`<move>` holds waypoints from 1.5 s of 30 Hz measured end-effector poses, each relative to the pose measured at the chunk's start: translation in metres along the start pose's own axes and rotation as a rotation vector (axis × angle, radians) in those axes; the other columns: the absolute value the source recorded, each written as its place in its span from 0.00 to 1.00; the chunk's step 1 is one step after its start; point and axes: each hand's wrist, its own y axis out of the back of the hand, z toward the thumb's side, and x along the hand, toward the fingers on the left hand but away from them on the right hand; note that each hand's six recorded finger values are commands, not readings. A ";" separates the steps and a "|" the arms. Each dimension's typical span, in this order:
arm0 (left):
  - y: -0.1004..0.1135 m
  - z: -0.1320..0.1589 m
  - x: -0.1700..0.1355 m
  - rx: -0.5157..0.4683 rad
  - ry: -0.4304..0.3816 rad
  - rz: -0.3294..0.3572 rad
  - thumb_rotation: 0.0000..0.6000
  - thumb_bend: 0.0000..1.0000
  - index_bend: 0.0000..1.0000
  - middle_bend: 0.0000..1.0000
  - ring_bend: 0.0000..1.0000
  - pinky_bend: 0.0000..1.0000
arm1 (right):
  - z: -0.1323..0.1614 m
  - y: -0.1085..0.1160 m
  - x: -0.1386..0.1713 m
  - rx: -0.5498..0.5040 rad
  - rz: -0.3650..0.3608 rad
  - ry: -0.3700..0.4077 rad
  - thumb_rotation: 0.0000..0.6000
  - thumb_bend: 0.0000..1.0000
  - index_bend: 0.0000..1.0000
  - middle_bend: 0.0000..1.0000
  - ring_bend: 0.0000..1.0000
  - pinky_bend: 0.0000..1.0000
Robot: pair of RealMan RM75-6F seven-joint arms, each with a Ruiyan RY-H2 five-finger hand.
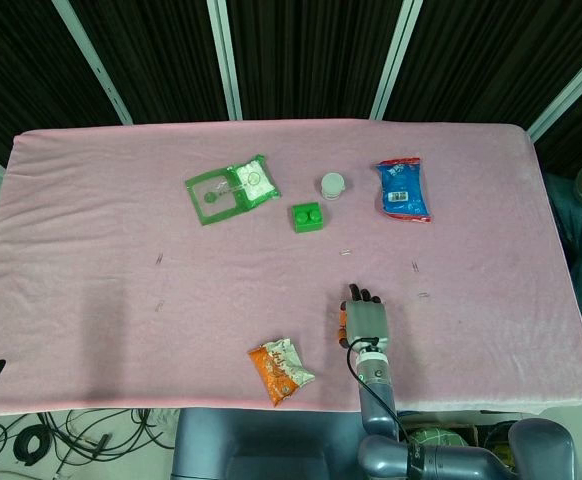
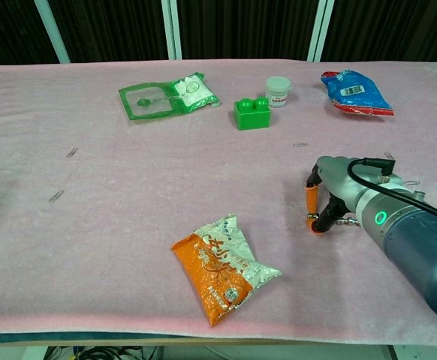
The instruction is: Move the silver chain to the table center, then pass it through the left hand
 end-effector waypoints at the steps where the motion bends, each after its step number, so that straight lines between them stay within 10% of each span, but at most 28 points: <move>1: 0.001 -0.001 0.000 -0.001 0.002 0.002 1.00 0.22 0.07 0.08 0.00 0.00 | 0.000 0.000 0.000 -0.001 0.000 0.001 1.00 0.32 0.62 0.09 0.13 0.21; 45: 0.001 -0.001 0.000 -0.006 0.003 0.000 1.00 0.22 0.08 0.08 0.00 0.00 | 0.009 0.026 0.006 -0.111 -0.043 0.053 1.00 0.32 0.63 0.09 0.13 0.21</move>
